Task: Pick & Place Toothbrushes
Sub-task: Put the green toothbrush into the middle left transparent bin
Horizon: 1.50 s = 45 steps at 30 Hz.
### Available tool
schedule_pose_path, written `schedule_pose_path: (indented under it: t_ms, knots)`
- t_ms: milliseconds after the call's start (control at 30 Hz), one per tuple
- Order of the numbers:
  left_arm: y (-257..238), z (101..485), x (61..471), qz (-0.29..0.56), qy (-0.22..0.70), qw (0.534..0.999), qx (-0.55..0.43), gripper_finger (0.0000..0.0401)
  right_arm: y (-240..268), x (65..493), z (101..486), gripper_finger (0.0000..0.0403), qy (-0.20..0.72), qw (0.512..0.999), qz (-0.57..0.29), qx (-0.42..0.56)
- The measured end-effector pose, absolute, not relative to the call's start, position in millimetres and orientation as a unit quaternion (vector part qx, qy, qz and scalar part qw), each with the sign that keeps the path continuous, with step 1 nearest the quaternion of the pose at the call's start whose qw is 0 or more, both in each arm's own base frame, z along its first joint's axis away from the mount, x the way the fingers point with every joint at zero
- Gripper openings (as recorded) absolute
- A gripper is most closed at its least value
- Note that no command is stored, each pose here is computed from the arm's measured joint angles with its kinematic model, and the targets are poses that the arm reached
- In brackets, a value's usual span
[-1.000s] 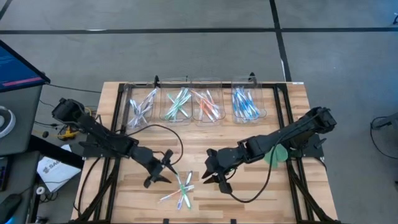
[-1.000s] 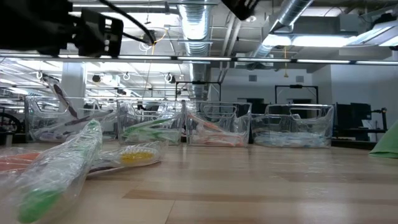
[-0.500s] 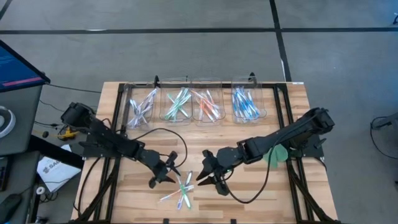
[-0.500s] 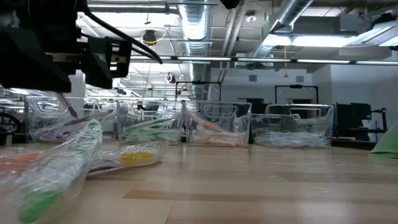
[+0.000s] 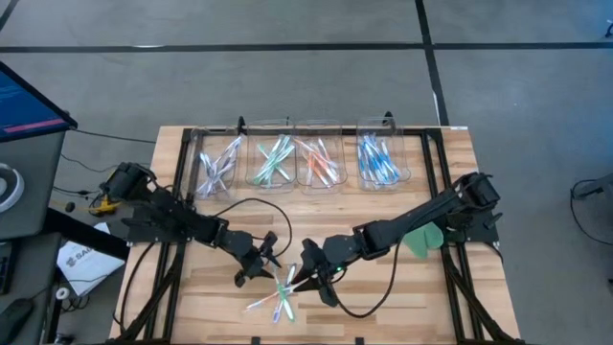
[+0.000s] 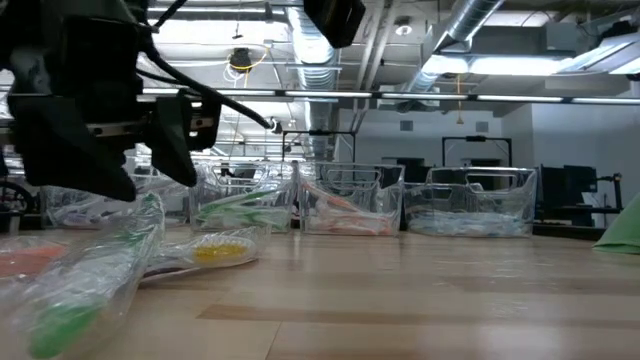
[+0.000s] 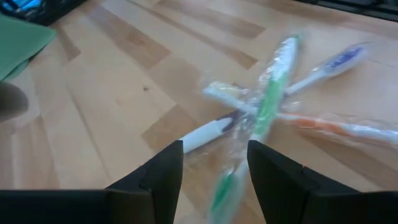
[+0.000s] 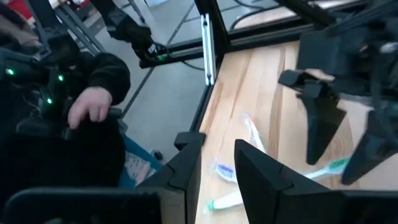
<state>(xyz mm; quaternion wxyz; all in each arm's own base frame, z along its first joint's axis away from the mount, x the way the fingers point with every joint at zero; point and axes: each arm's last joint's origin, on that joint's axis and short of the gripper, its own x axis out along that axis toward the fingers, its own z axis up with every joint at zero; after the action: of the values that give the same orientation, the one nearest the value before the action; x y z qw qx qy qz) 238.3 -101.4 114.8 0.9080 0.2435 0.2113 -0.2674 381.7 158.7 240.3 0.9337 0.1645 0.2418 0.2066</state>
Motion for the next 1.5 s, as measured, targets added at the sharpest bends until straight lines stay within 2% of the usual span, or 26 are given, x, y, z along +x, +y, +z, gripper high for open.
schedule_pose_path:
  t_ms: [333, 800, 1033, 1233, 1500]
  knots:
    - [-98, 110, 239, -0.298, 0.222, 0.902, 0.218, 0.0153, 159, 382, 245, 0.0091, 0.221, 0.937, 0.213, 0.164]
    - [-94, 91, 243, -0.291, 0.251, 0.896, 0.221, 0.0131, 159, 383, 246, 0.0091, 0.217, 0.938, 0.214, 0.165]
    - [-94, 83, 243, -0.297, 0.262, 0.891, 0.22, 0.0081, 159, 383, 246, 0.0091, 0.217, 0.938, 0.213, 0.165]
    - [-94, 84, 243, -0.294, 0.262, 0.892, 0.221, 0.0013, 159, 383, 246, 0.0091, 0.218, 0.938, 0.213, 0.165]
    - [-92, 93, 240, -0.265, 0.276, 0.898, 0.216, 0.0001, 159, 382, 245, 0.0091, 0.221, 0.937, 0.214, 0.164]
